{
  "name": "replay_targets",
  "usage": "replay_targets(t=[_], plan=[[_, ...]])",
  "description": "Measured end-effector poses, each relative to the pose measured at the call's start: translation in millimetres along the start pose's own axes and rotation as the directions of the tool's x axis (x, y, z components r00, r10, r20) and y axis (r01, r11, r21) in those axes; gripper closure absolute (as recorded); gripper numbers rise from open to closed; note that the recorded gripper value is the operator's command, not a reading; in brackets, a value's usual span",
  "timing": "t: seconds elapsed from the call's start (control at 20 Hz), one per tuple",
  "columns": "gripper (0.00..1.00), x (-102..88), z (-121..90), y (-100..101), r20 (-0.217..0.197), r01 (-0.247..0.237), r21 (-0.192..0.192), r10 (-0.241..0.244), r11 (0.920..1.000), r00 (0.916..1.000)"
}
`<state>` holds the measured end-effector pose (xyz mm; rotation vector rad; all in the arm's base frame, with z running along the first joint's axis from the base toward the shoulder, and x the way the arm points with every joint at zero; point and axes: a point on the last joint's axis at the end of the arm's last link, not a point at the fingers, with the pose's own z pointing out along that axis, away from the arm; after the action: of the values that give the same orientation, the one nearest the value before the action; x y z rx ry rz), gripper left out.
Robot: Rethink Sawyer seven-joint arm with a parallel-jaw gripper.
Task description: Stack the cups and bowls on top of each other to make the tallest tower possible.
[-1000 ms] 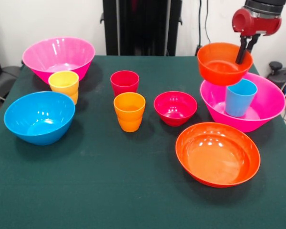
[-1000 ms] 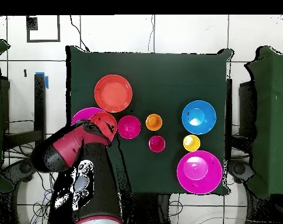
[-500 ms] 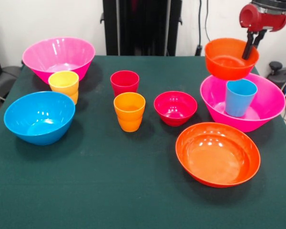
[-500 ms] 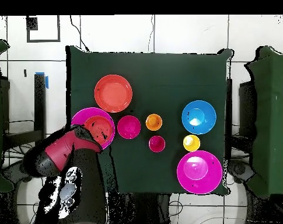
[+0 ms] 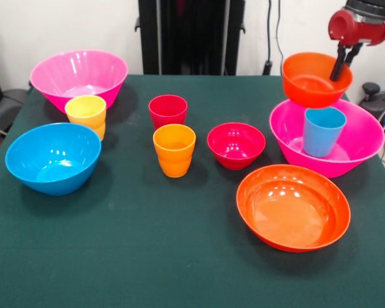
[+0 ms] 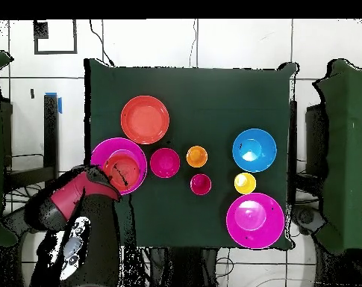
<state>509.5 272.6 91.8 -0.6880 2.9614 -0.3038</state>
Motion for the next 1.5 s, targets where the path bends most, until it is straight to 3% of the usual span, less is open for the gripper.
replay_targets(t=[0.6,1.0,1.5], plan=[[1.00,9.0,29,12,-0.060,-0.014,0.010,0.015,0.9998,0.9981],[1.00,-7.0,32,11,-0.045,-0.039,0.024,0.040,0.9990,0.9982],[1.00,-27.0,24,26,-0.020,-0.064,0.021,0.064,0.9977,0.9977]])
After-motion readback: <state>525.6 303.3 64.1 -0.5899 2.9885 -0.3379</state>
